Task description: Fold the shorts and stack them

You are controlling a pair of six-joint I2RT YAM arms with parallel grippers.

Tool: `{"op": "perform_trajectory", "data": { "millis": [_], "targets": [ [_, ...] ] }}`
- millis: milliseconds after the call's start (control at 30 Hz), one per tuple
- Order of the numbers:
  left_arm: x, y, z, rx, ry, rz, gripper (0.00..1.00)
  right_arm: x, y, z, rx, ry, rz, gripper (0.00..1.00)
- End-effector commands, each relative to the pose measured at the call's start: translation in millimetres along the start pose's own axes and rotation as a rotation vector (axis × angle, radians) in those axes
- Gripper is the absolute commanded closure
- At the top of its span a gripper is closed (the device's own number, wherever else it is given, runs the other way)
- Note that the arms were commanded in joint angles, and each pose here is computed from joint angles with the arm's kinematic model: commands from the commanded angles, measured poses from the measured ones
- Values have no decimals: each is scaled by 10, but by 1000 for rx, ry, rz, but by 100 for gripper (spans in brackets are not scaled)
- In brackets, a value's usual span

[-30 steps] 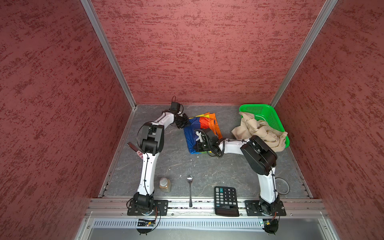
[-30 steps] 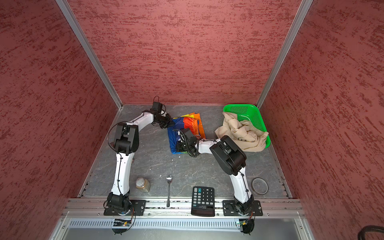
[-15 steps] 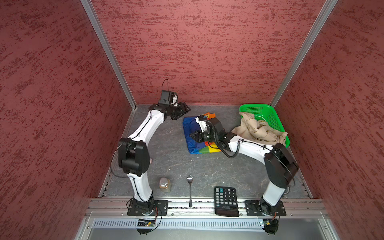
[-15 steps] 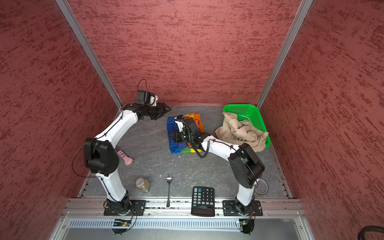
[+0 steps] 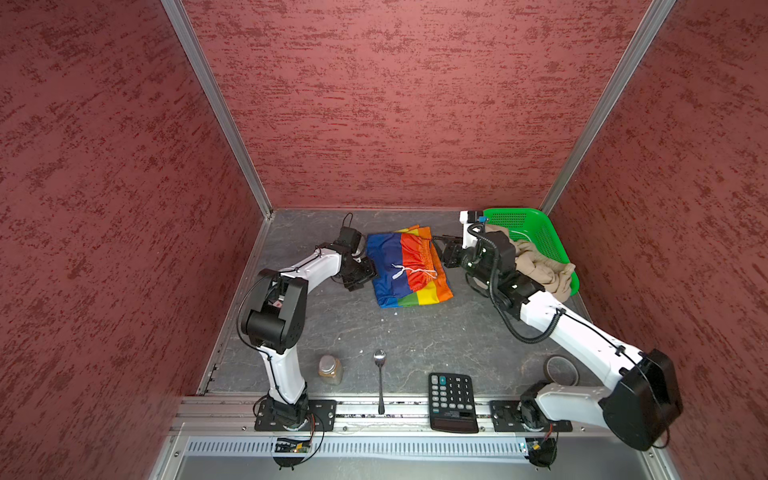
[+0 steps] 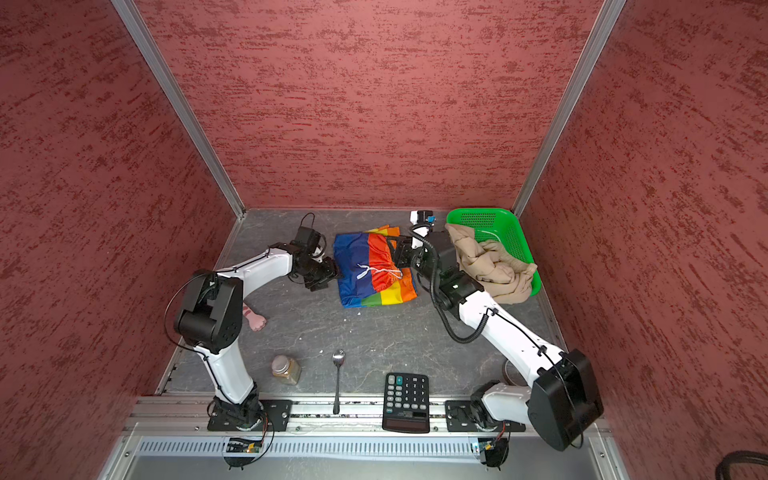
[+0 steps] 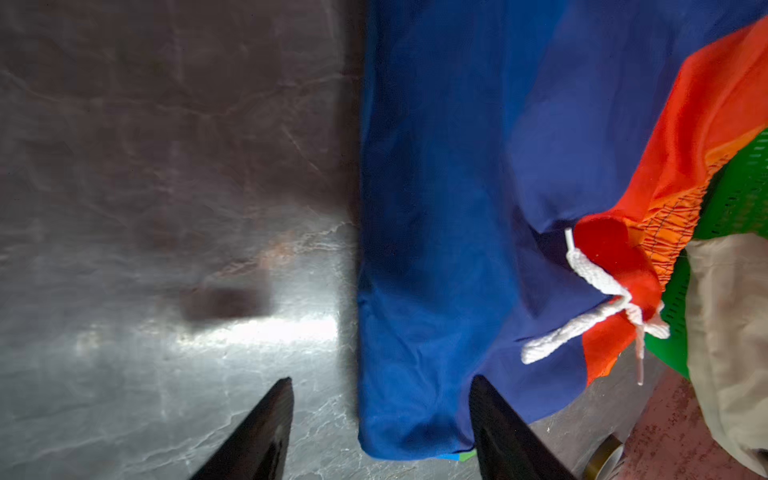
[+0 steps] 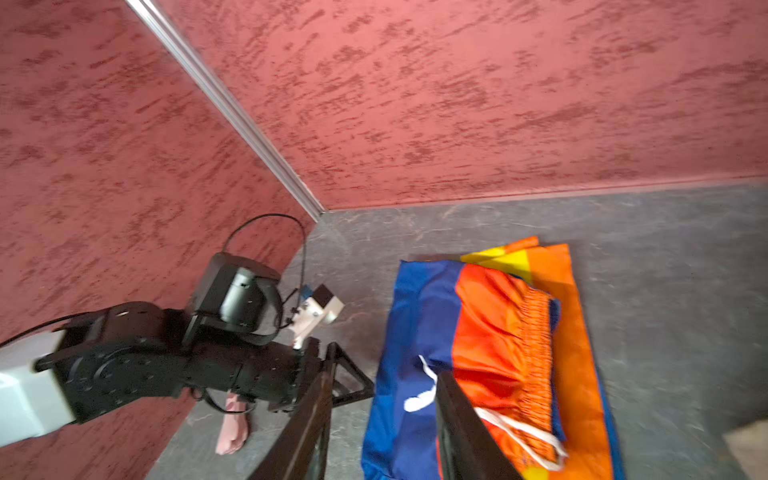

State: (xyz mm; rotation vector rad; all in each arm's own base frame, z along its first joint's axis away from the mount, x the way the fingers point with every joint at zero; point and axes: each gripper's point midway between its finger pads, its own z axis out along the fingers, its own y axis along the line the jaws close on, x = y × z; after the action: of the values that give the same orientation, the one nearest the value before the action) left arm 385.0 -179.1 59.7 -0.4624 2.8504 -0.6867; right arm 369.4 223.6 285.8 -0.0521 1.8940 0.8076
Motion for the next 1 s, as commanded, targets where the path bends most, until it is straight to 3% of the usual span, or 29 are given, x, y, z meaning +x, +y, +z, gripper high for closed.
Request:
{"op": "perform_trajectory", "data": {
  "millis": [0, 233, 400, 500, 667, 967],
  "targets": [
    [-148, -63, 108, -6, -42, -8, 39, 135, -148, -73, 42, 25, 33, 56],
    [-157, 81, 432, -71, -18, -71, 64, 252, -312, -98, 54, 41, 58, 57],
    [-251, 237, 420, -148, -25, -101, 98, 306, -434, -84, 83, 51, 58, 58],
    [-407, 450, 203, -209, -47, -151, 100, 359, -516, -62, 105, 66, 65, 59],
    [-772, 1005, -484, -309, -137, -273, 100, 467, -657, 13, 136, 94, 75, 61],
    [-1471, 1761, -1424, -345, -321, -447, 100, 617, -769, 213, 134, 167, 101, 67]
  ]
}}
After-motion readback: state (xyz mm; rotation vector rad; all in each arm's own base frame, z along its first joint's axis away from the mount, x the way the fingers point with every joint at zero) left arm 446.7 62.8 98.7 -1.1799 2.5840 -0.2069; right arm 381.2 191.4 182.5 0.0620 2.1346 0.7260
